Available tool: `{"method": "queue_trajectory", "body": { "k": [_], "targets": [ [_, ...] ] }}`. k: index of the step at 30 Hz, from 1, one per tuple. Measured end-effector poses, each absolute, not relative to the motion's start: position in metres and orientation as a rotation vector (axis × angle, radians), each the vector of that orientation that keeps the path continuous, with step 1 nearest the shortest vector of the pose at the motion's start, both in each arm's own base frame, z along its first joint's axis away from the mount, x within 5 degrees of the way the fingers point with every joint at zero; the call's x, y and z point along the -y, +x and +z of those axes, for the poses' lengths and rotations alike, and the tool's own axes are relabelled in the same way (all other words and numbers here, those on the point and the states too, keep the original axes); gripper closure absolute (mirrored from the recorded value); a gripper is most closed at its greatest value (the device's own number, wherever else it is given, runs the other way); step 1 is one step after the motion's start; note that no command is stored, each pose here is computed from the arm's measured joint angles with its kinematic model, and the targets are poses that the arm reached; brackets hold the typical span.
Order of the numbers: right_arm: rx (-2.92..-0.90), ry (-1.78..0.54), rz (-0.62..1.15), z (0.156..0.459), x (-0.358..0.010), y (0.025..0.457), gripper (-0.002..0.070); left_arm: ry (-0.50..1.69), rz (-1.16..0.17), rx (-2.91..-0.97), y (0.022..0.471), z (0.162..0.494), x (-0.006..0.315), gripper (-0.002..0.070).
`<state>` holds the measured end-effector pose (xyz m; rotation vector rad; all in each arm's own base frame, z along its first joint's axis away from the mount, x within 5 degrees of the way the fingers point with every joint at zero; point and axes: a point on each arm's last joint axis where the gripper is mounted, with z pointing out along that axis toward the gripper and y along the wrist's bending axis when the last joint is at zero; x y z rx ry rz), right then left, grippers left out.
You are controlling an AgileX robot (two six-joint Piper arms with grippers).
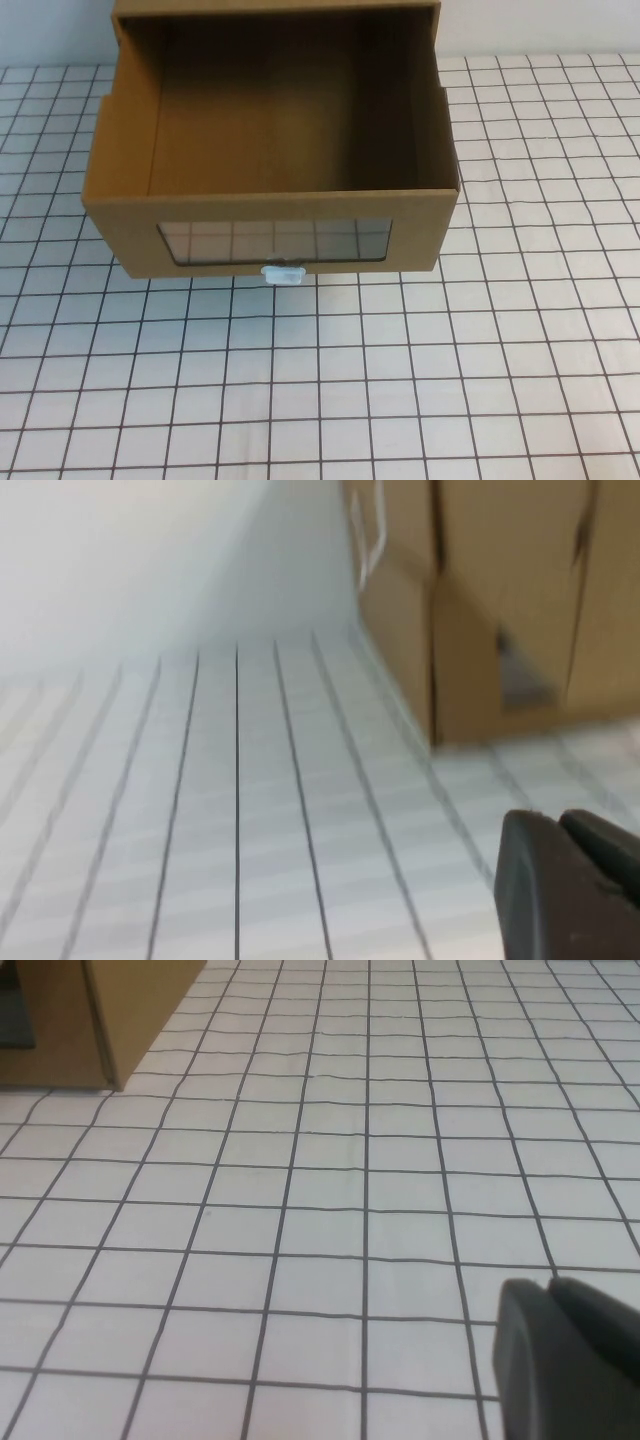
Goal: Open the shoe box
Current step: 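Pull the top drawer of the cardboard box fully open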
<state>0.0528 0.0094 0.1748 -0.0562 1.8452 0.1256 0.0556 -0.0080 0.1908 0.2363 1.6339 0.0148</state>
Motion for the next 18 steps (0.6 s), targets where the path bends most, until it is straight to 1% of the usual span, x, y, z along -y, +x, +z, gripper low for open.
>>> {"method": "queue_trajectory", "body": {
  "k": [6, 18],
  "targets": [
    [-1.845, -0.056, 0.126, 0.175, -0.009, 0.053, 0.0689, 0.224, 0.004, -1.835, 0.052, 0.173, 0.007, 0.0677],
    [-1.845, -0.055, 0.127, 0.175, -0.009, 0.053, 0.0689, 0.213, -0.005, -1.846, 0.052, 0.172, 0.007, 0.0677]
  ]
}}
